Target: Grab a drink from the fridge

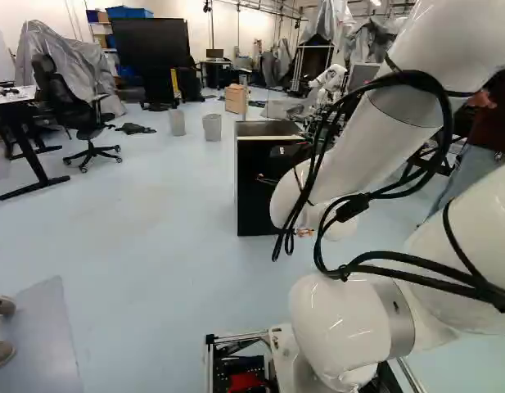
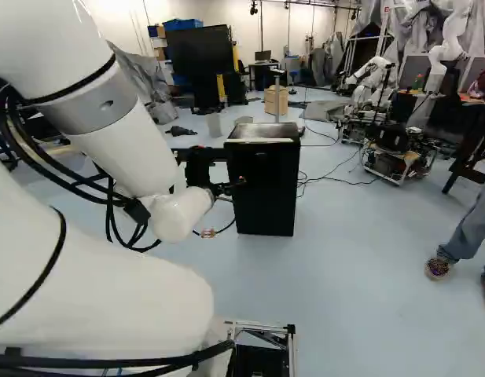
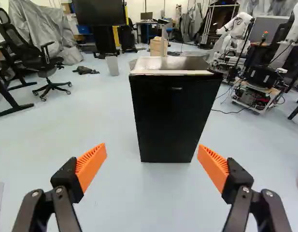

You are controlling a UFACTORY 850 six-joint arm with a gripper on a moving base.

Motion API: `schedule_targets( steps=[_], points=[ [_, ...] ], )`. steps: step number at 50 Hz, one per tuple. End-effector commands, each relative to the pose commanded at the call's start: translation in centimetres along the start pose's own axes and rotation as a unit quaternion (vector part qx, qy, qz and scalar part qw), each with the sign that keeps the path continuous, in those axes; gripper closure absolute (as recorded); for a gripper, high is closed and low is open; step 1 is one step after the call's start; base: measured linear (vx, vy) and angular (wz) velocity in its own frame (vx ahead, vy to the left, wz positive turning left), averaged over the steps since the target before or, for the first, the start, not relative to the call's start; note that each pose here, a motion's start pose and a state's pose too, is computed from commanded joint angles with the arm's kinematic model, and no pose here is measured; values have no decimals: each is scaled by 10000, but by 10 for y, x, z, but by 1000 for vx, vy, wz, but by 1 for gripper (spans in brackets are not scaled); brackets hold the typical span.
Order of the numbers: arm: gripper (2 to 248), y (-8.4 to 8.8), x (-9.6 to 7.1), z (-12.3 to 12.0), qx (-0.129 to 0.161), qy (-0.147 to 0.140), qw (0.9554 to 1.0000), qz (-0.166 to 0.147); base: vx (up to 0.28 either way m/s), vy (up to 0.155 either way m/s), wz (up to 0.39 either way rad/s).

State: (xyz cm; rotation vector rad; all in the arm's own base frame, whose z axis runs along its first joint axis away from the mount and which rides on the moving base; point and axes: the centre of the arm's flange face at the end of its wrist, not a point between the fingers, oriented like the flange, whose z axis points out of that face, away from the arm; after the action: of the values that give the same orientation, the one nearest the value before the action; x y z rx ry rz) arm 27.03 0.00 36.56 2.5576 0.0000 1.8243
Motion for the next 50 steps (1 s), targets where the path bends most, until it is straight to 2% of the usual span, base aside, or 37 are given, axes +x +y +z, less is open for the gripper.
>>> schedule_targets(
  steps=[50],
  points=[
    [3,0,0,0,0,0,10000,0,84,9,-16]
  ],
)
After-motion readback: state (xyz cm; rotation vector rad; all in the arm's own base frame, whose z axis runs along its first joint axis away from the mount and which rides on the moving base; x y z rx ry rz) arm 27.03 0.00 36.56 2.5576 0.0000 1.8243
